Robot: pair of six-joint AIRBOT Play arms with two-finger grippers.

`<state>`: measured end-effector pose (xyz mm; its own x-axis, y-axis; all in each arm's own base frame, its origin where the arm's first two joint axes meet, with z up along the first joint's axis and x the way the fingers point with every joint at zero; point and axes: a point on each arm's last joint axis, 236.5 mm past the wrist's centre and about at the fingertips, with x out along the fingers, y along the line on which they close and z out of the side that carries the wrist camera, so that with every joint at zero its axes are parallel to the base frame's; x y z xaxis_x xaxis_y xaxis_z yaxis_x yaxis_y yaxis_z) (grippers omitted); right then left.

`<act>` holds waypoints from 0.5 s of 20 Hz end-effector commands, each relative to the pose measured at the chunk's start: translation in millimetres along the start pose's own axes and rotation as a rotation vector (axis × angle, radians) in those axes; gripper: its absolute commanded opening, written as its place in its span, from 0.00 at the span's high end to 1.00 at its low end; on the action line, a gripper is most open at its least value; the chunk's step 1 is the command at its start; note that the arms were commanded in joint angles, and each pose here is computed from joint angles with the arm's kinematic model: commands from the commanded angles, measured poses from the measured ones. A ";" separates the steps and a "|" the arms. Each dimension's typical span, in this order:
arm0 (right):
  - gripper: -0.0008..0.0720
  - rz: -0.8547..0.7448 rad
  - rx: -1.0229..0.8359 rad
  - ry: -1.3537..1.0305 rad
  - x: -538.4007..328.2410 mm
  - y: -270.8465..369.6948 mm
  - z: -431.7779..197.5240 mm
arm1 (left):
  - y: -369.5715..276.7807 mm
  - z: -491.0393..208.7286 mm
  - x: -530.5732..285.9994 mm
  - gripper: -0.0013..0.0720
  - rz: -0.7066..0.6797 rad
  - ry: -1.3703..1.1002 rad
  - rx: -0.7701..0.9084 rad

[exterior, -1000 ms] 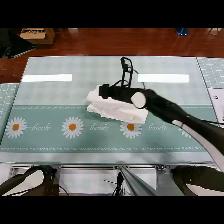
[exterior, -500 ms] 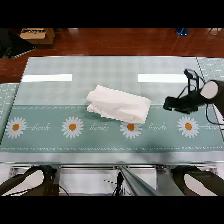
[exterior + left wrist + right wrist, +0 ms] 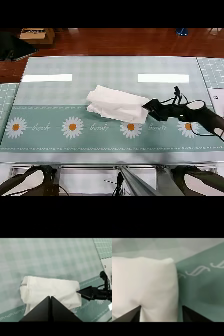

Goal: Fold the shirts.

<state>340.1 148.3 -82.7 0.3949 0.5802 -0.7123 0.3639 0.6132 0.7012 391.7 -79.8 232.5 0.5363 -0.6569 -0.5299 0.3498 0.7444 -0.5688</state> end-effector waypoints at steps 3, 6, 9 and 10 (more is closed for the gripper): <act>0.94 0.106 -0.088 -0.069 5.3 36.1 11.5 | 22.3 -12.3 4.7 0.95 0.067 0.038 -0.009; 0.94 0.173 -0.270 -0.157 -65.8 78.0 40.8 | 45.3 -9.3 8.5 0.95 0.135 0.033 -0.010; 0.94 0.020 -0.271 -0.309 -169.1 64.0 81.5 | 67.3 -11.9 25.9 0.95 0.134 0.060 -0.057; 0.94 -0.067 -0.233 -0.355 -203.6 45.8 90.1 | 76.4 -13.4 32.9 0.95 0.134 0.071 -0.075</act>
<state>383.1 84.9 61.1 0.6387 0.5229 -0.5644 0.0929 0.6757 0.7313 412.7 -54.0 183.9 0.5287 -0.5758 -0.6237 0.2548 0.8085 -0.5304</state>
